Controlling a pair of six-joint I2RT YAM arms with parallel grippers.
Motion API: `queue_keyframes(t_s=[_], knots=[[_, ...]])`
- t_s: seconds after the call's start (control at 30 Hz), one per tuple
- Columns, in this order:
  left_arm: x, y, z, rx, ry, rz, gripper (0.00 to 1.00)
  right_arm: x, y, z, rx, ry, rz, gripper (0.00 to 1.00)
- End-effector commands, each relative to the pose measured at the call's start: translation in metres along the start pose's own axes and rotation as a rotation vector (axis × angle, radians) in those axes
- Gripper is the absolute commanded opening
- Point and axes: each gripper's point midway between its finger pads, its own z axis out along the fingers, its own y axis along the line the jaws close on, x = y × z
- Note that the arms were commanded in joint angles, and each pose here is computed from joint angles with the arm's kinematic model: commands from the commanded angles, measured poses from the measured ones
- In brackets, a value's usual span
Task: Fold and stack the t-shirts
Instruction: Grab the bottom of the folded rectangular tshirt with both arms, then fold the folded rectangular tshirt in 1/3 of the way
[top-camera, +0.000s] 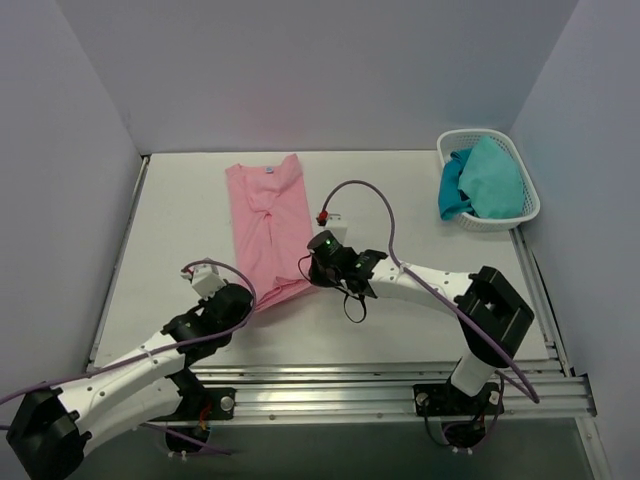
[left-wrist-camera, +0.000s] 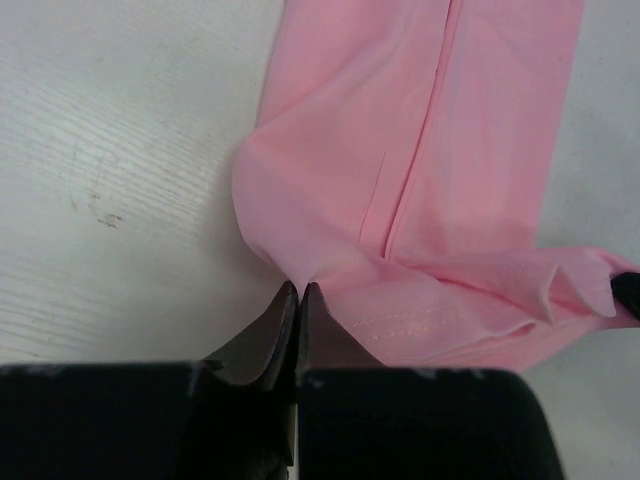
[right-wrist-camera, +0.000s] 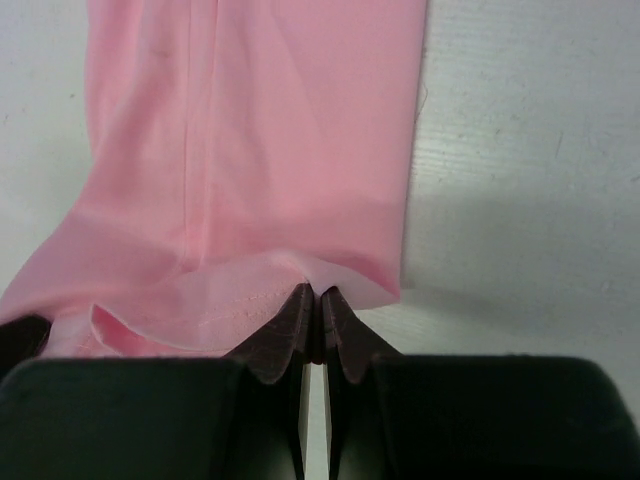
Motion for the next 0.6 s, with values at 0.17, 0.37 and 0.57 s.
queue_keyframes(t_s=[0.17, 0.37, 0.57], knots=[[-0.050, -0.045, 0.024, 0.075, -0.043, 0.050, 0.02, -0.031, -0.008, 0.028, 0.110, -0.017, -0.035, 0.00], [-0.074, -0.064, 0.055, 0.114, -0.033, 0.036, 0.02, -0.056, -0.003, 0.050, 0.134, -0.027, -0.041, 0.00], [-0.091, -0.074, 0.093, 0.113, -0.028, 0.024, 0.02, -0.083, -0.007, 0.075, 0.146, -0.025, -0.015, 0.00]])
